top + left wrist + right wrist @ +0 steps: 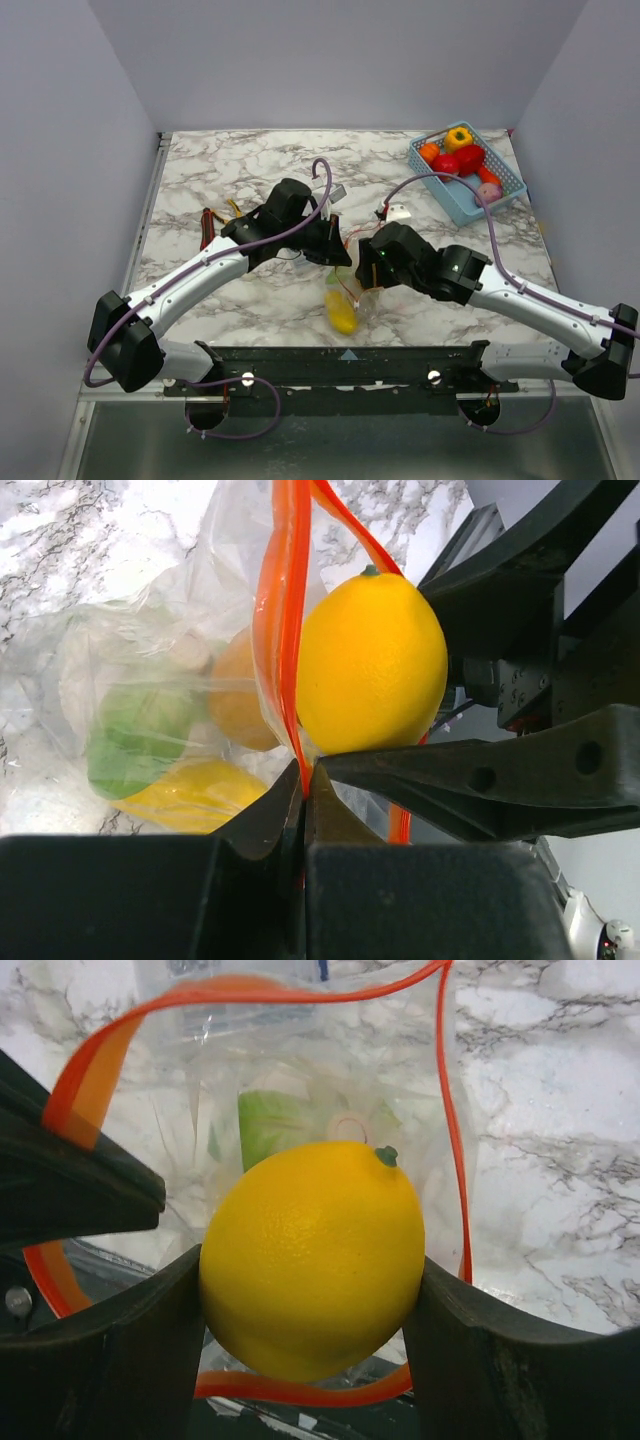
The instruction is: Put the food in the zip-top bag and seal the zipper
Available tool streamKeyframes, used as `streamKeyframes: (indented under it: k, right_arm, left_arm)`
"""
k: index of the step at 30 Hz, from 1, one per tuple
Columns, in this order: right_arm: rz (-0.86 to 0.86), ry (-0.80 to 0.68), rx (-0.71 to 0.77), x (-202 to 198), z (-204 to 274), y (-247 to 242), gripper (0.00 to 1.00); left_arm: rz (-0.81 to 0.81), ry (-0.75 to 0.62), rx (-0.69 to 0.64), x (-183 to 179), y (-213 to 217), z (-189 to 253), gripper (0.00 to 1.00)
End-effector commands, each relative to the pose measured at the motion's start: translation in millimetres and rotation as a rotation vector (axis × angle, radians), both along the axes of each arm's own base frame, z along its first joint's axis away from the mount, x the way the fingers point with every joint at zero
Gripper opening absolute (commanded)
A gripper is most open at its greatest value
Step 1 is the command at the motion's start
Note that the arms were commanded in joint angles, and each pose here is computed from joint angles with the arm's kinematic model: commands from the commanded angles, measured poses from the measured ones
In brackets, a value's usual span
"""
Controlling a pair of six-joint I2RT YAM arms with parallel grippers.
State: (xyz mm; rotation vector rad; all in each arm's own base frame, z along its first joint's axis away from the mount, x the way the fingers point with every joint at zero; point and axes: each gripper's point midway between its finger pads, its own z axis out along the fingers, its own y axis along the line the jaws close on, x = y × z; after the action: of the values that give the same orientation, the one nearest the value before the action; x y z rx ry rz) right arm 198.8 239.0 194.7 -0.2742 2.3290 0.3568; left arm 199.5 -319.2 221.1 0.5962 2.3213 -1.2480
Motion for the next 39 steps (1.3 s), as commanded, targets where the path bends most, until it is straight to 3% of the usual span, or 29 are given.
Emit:
streamKeyframes:
  k: [1, 6, 13, 17, 21, 30, 36, 39]
  right_arm:
    - [0.096, 0.063, -0.004, -22.0, -9.7, -2.0, 0.01]
    - [0.286, 0.168, 0.044, -51.5, -13.2, 17.0, 0.01]
    - [0.306, 0.176, 0.009, -51.6, -10.0, 16.4, 0.32]
    - [0.220, 0.131, -0.006, -36.2, -3.8, 13.0, 0.58]
    - [0.128, 0.087, 0.011, -22.5, 5.9, 10.9, 0.74]
    - [0.061, 0.082, 0.037, -20.1, 26.9, 6.0, 0.84]
    - [0.020, 0.061, 0.120, -23.4, 50.8, -0.2, 0.85]
    - [-0.028, 0.070, 0.120, -26.8, 53.0, -12.2, 0.80]
  left_arm:
    - [0.014, -0.057, -0.042, 6.5, -1.7, 19.1, 0.00]
    - [0.005, -0.037, -0.043, 5.2, -3.5, 15.8, 0.00]
    - [-0.016, -0.038, -0.065, 1.8, -5.8, 19.8, 0.00]
    - [-0.026, -0.040, -0.076, 0.4, -6.7, 22.1, 0.00]
    - [-0.029, -0.033, -0.075, 0.2, -7.1, 20.7, 0.00]
    - [-0.027, -0.045, -0.078, 0.0, -6.0, 24.0, 0.00]
    - [-0.025, -0.045, -0.075, 0.0, -5.6, 23.8, 0.00]
    - [-0.024, -0.046, -0.075, 0.1, -5.6, 24.1, 0.00]
